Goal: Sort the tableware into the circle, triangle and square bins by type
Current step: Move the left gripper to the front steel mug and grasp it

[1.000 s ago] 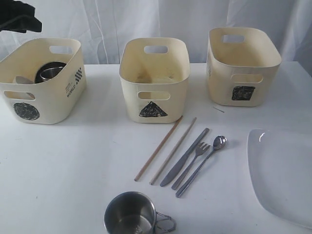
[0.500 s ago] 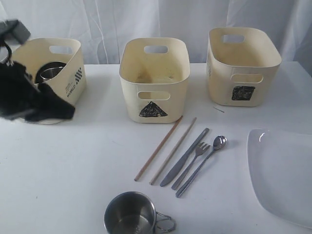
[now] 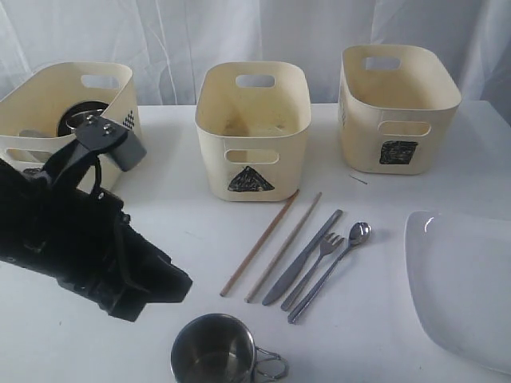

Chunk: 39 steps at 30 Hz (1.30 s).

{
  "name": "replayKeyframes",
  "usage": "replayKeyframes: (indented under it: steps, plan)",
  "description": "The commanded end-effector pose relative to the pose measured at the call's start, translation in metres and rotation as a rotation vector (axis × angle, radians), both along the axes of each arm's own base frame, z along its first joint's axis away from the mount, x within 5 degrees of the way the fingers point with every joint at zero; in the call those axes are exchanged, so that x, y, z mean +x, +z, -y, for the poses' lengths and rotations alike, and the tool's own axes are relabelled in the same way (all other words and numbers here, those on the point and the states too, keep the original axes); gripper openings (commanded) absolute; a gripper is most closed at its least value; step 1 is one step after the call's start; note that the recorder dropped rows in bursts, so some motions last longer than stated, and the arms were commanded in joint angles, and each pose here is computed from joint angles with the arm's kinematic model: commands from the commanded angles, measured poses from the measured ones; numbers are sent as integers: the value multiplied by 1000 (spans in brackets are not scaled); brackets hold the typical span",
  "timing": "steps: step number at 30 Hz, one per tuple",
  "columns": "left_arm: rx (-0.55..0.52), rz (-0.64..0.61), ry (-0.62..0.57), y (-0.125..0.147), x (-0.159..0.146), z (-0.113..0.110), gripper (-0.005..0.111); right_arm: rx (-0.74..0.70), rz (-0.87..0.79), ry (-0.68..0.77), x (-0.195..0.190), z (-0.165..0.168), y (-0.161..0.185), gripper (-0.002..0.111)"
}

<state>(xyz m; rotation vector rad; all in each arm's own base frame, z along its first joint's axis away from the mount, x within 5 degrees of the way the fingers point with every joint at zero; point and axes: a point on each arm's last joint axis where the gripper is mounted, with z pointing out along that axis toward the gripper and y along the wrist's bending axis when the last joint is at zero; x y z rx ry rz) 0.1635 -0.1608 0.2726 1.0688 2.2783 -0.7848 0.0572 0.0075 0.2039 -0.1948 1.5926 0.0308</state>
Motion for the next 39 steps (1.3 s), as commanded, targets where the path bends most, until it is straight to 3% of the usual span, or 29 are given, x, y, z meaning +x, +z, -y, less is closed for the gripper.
replayKeyframes:
  steps: [1,13,35,39]
  plan:
    - [-9,3,-18,-4,-3,9,62,3,4,0,0,0,-1,0]
    - [111,-81,-21,-47,19,22,65,3,4,0,0,0,-1,0]
    - [198,-204,-10,-94,33,32,64,3,4,0,0,0,-1,0]
    - [212,-198,12,-103,37,33,56,3,4,0,0,0,-1,0]
